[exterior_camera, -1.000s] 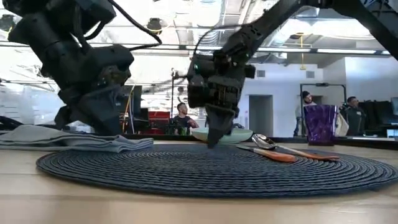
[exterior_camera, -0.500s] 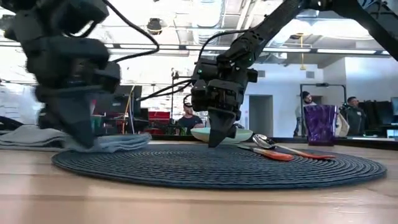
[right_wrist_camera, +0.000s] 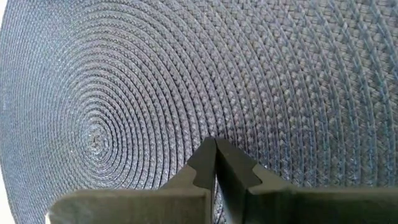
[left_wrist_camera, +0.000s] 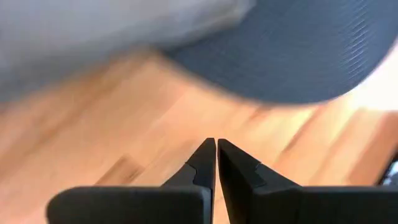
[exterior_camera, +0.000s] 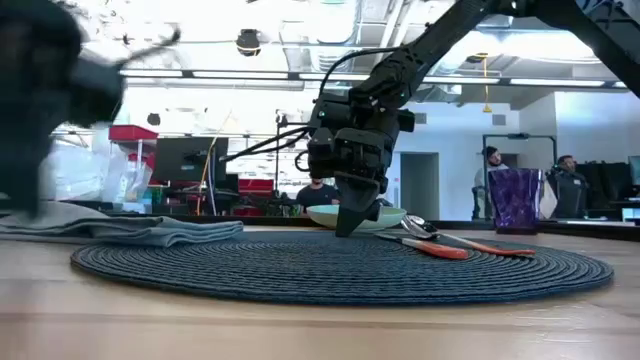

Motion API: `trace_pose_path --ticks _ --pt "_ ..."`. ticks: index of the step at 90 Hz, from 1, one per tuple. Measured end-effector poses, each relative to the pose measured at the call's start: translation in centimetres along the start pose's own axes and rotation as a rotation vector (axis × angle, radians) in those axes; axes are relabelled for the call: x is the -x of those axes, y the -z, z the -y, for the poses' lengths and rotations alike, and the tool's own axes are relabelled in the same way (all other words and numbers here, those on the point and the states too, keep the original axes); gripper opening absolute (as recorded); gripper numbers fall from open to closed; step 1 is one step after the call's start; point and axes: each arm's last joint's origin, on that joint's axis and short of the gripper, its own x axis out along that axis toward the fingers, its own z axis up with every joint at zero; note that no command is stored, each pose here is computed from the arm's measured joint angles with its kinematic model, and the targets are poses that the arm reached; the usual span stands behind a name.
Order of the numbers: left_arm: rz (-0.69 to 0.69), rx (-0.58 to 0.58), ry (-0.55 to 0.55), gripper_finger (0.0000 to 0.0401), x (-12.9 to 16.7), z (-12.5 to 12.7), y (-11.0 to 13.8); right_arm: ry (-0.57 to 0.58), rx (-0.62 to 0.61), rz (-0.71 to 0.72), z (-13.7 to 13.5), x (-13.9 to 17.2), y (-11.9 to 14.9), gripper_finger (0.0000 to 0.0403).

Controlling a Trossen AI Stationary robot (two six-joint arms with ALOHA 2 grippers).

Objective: Set table place
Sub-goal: Move the gray napkin to the left of the dark gray placemat

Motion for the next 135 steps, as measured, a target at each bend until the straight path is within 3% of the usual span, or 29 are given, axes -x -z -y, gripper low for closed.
trace_pose_path --ticks 8,24,43,53,64,71,82,102,135 --pt "0.105 -0.047 -0.046 0.0000 0.5 -0.4 -1.7 0.000 -0.001 0.001 0.0 0.0 0.0 0.0000" --pt "0.169 -0.117 -0.158 0.0000 0.5 -1.9 -5.7 -0.014 0.000 0.002 0.0 0.0 0.0 0.0000" --pt "0.206 -0.035 -0.275 0.0000 -3.0 -3.4 -8.7 -0.020 0.005 0.000 -0.3 -0.2 0.0 0.0000" --pt "0.202 -0.048 -0.181 0.0000 -5.8 -2.6 -8.6 -0.025 -0.002 0.000 -0.2 -0.1 0.0 0.0000" --pt "0.088 -0.102 0.077 0.0000 -8.2 -0.5 -7.9 -0.028 -0.003 -0.001 -0.2 -0.2 0.0 0.0000" --pt "-0.012 -0.108 0.158 0.0000 -8.8 0.0 -6.8 -0.028 -0.004 0.010 0.1 0.0 -0.1 0.0000" --pt "-0.092 -0.061 0.110 0.0000 -8.2 -0.2 -5.8 -0.027 -0.012 0.013 0.5 0.2 0.0 0.0000" --pt "-0.237 -0.196 -0.005 0.0000 -5.1 -0.9 -3.7 -0.022 -0.003 0.020 0.7 0.3 -0.1 0.0000" --pt "-0.211 -0.211 -0.026 0.0000 -2.6 -1.0 -3.1 -0.027 0.012 0.034 0.8 0.3 -0.2 0.0000"
